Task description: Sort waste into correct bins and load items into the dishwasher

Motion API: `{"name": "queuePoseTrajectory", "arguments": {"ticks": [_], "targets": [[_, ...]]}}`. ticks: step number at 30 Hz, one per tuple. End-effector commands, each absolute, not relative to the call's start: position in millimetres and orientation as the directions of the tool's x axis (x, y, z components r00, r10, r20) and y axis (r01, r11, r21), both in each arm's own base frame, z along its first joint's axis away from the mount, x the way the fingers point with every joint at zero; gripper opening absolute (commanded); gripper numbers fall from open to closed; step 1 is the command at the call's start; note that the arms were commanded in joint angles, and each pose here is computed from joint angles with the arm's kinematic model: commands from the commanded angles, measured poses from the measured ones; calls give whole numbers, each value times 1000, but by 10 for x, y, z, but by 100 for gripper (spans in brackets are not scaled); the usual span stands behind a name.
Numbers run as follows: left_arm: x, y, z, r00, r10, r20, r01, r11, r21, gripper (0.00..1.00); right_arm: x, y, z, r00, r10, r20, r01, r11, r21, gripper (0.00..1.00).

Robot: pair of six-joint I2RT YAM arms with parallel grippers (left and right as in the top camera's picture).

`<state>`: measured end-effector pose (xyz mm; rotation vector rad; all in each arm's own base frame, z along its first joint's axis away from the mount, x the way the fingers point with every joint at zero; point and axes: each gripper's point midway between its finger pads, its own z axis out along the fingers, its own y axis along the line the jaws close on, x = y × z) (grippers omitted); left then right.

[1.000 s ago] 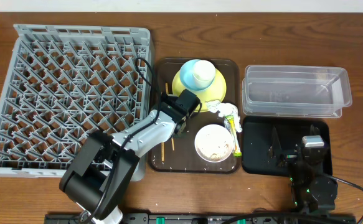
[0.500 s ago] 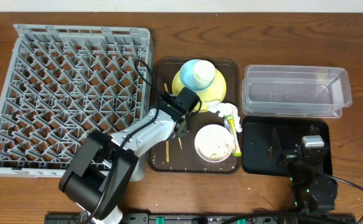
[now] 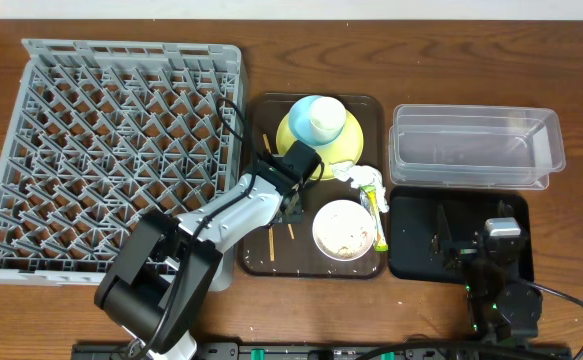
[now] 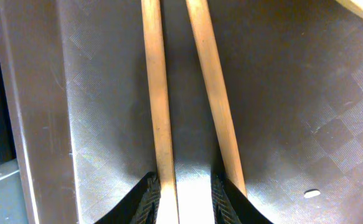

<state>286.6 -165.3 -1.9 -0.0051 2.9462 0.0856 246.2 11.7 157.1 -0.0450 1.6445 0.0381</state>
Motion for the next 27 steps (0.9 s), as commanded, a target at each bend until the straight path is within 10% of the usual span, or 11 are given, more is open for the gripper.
{"name": "queuePoseTrajectory", "arguments": {"ticks": [1, 27], "targets": [[2599, -1542, -272, -997, -17, -80, -24, 996, 91, 30, 2461, 91, 1566, -75, 9, -997, -43, 999, 12, 99], [2535, -1486, -321, -998, -57, -33, -58, 997, 58, 8, 2461, 91, 1566, -75, 9, -997, -43, 999, 12, 99]]}}
